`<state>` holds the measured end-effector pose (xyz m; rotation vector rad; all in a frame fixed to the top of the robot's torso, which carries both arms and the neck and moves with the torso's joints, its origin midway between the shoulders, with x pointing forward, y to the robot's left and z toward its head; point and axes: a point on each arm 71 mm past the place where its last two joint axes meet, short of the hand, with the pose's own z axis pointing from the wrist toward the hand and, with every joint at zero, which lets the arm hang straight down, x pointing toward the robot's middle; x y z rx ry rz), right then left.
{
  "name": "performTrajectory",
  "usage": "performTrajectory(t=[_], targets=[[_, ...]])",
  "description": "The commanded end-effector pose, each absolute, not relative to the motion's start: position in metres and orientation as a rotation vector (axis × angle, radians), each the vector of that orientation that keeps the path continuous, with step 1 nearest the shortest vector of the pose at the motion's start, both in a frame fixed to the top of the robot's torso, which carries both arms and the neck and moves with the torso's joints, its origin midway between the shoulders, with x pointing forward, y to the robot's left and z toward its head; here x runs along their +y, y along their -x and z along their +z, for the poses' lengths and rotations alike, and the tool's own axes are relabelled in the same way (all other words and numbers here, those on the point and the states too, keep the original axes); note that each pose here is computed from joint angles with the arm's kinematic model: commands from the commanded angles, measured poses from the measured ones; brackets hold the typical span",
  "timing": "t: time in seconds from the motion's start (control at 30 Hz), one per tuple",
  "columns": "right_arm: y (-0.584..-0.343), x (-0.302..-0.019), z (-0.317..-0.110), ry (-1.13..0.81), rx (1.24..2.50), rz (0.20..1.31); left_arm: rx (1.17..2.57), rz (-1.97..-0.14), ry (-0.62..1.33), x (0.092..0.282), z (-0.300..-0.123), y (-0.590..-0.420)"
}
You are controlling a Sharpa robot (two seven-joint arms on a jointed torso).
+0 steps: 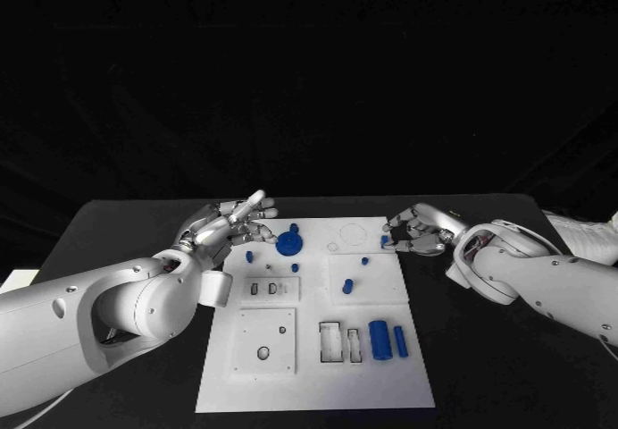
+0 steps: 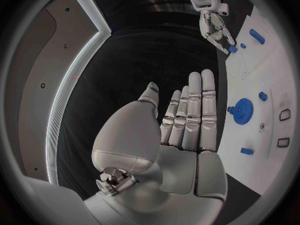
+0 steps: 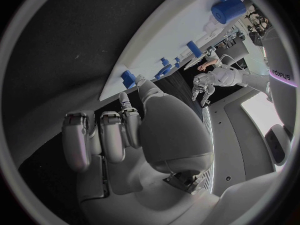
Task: Assemble the parts on the task board
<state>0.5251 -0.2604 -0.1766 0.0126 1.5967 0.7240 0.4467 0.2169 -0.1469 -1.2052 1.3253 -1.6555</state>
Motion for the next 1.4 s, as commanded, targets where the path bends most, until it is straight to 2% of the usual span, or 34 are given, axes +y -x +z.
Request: performTrajectory(t=[0.03, 0.77, 1.4], targets=[[-0.5253, -0.2583, -0.1788, 0.003, 1.621, 0.722, 1.329, -1.684, 1.198, 0.2148, -0.1458, -0.4458], [-0.5268, -0.2532, -0.1825, 0.019, 1.650, 0.721, 1.331, -1.685, 1.199, 0.2154, -0.1457, -0.4451], [-0.5288, -0.2537, -0.1814, 0.007, 1.625, 0.714, 1.331, -1.683, 1.199, 0.2161, -0.1456, -0.4448]])
